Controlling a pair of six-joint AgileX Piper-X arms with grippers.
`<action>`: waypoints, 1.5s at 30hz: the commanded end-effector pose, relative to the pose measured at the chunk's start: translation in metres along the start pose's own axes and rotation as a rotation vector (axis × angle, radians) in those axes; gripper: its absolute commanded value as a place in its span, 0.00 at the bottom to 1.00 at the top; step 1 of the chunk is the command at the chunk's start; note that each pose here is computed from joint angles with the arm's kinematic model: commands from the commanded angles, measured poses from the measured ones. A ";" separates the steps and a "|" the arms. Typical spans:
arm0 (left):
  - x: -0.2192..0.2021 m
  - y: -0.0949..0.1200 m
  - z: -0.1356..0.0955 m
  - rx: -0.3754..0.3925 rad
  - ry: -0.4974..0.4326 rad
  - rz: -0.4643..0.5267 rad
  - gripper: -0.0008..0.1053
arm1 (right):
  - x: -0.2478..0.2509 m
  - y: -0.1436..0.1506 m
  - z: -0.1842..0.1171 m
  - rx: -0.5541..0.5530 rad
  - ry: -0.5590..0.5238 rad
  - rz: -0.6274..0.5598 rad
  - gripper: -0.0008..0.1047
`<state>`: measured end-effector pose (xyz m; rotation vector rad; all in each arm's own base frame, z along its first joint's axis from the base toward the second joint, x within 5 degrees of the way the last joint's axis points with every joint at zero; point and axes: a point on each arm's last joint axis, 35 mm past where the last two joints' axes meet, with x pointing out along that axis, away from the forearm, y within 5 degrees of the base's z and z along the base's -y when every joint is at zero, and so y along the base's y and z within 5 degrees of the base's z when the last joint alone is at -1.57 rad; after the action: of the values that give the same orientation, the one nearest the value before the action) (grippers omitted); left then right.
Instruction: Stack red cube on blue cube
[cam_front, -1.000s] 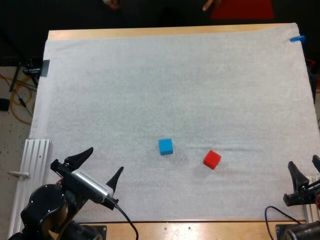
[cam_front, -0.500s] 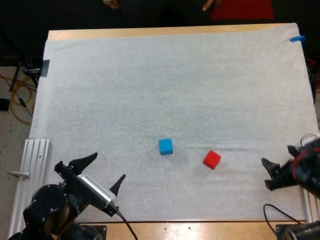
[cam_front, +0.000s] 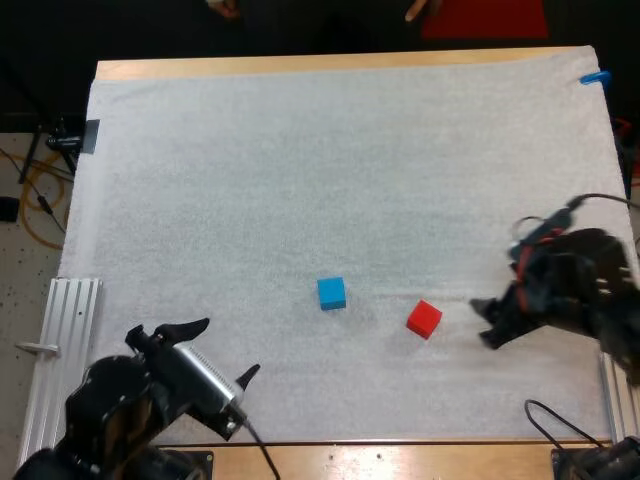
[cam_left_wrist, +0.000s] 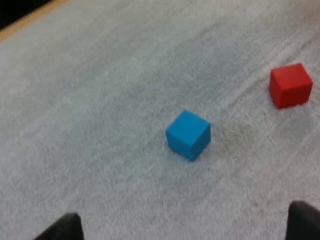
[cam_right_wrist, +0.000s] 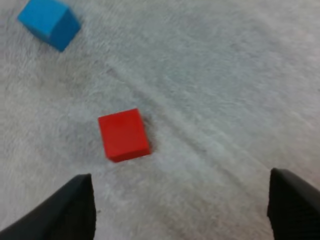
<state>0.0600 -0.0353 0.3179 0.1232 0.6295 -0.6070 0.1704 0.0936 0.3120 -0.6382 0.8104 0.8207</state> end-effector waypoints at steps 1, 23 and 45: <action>0.003 0.000 0.003 0.008 0.020 -0.014 0.73 | 0.006 0.003 0.007 -0.054 -0.004 0.006 0.66; 0.014 0.001 0.005 -0.001 0.067 -0.034 0.73 | 0.134 0.017 0.030 -0.243 0.144 0.233 0.66; 0.014 0.001 0.005 -0.001 0.067 -0.034 0.73 | 0.180 0.022 0.014 -0.194 0.270 0.316 0.16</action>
<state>0.0730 -0.0423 0.3121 0.1263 0.7086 -0.6226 0.2319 0.1827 0.1648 -0.8217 1.1188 1.1276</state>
